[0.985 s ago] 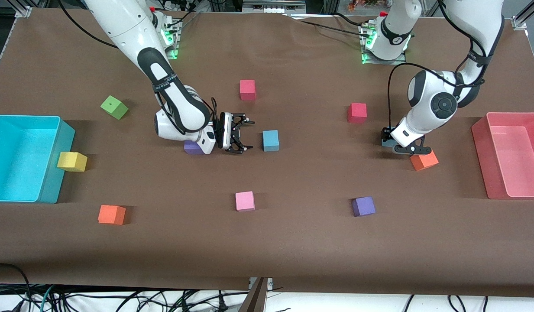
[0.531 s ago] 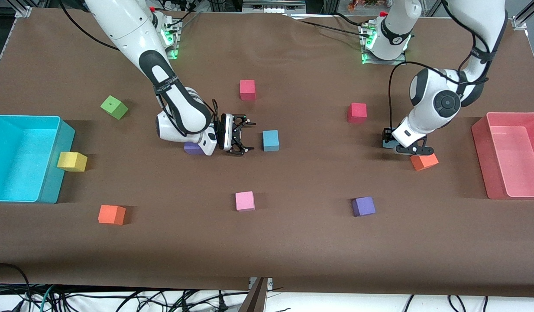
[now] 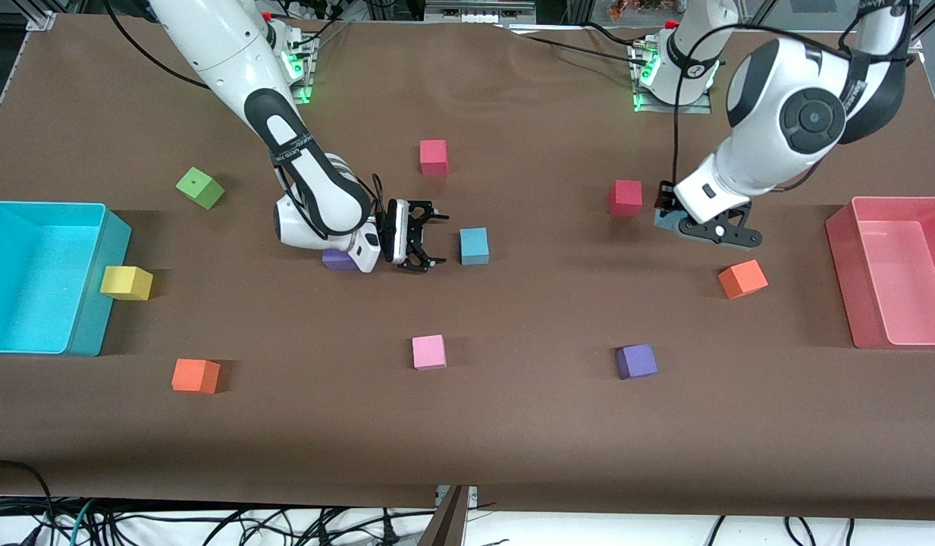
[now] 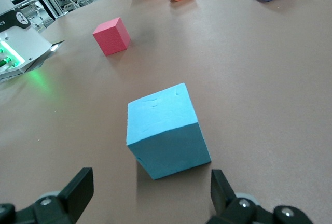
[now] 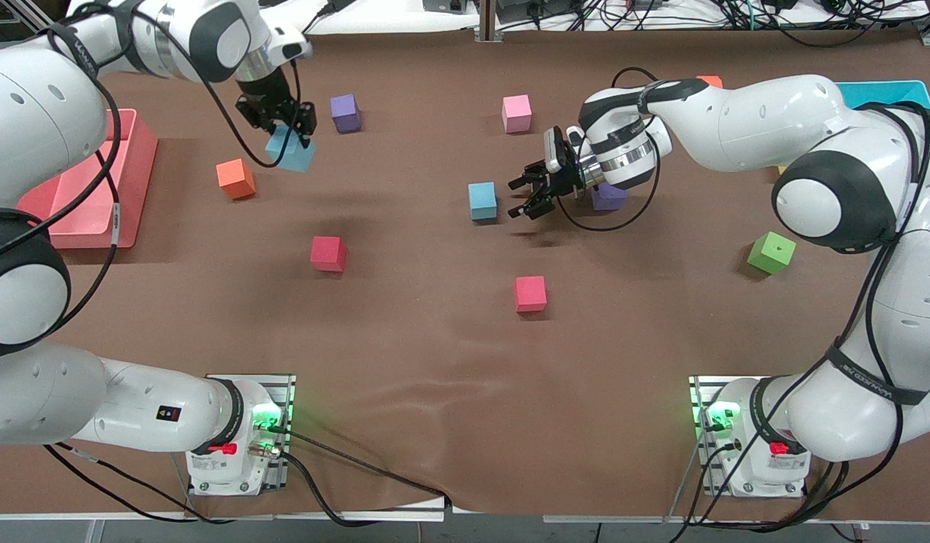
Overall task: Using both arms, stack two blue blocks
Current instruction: 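Lift the second cube with the left gripper toward the first cube, then lower the held cube onto the first light blue cube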
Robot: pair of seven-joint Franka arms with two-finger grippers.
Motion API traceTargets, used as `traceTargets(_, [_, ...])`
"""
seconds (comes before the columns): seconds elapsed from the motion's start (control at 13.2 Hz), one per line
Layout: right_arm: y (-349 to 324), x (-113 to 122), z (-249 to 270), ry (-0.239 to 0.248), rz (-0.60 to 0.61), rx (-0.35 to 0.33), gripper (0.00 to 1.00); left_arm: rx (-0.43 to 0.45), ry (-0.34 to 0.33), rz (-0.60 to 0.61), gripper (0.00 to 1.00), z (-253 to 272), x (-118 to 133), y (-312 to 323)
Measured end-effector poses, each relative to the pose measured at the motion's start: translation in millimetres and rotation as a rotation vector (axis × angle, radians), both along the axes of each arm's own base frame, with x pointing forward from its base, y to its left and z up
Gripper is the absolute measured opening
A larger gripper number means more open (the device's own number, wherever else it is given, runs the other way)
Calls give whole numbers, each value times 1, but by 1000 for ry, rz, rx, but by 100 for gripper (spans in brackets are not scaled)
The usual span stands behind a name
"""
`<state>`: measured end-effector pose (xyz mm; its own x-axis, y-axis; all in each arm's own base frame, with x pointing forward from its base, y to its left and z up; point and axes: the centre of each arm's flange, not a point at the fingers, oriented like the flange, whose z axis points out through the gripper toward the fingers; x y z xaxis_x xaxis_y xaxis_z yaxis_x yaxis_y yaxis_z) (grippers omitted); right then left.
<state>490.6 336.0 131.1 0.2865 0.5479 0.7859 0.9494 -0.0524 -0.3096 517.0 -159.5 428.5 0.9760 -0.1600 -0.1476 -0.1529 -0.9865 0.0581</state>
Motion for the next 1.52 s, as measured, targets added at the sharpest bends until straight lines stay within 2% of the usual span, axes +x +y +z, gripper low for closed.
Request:
traceTargets(0.3, [0,0,0,-4,2,1,100,-98,67,160,56,-15,-12,-81])
traceTargets(0.45, [0,0,0,-6,3,1,100,-94,89,213,56,-33,-12,-137])
traceTargets(0.83, [0,0,0,-11,6,3,100,-91,71,324,56,-103,-29,-259])
traceTargets(1.14, [-1,1,0,-31,14,7,100,-69,59,407,56,-129,-39,-306])
traceTargets(1.52, [-2,1,-1,-36,16,8,100,-51,43,436,56,-148,-31,-311])
